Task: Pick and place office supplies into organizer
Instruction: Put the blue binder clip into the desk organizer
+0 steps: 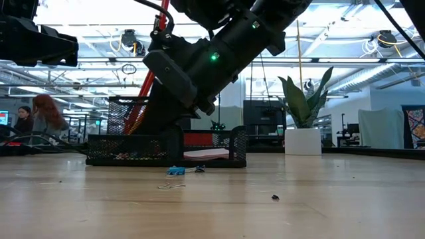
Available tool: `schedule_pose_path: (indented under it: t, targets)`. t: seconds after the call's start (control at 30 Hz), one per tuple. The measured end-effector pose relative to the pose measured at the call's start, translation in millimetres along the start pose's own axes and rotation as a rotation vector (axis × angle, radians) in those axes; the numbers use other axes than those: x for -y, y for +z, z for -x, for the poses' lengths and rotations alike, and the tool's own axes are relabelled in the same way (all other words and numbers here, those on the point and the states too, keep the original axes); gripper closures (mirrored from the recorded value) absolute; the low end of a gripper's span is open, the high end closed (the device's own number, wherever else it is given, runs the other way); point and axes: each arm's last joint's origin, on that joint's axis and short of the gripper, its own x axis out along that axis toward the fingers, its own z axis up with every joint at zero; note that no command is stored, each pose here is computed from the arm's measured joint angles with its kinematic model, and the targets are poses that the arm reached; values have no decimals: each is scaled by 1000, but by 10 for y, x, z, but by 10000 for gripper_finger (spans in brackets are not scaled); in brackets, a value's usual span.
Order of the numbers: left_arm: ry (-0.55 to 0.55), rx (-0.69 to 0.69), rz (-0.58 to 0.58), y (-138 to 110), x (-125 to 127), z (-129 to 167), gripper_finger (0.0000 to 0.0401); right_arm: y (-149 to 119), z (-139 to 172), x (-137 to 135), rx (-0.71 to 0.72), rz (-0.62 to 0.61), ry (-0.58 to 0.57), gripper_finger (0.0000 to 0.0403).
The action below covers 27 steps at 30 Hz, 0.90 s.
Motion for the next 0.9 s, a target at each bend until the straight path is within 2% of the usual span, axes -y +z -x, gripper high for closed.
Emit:
schedule_pose_path:
  t: [0.2, 0.3, 0.43, 0.6, 0.7, 0.9]
  targets:
    - [0, 0, -7, 0, 0, 0, 364, 114, 122, -77, 73, 43, 28, 290]
    - [1, 5, -12, 5, -1, 0, 364, 287, 354, -132, 143, 70, 56, 296]
    - [6, 23, -21, 22, -5, 0, 364, 458, 725, -218, 196, 211, 82, 313]
    - [-13, 52, -9, 48, -4, 1, 364, 606, 1203, -210, 271, 293, 175, 363]
    - [-79, 72, -10, 56, 16, 3, 364, 513, 1356, -121, 341, 316, 221, 395]
    - [-124, 35, 7, 32, 86, -17, 364, 25, 1610, 193, 504, 262, 221, 396]
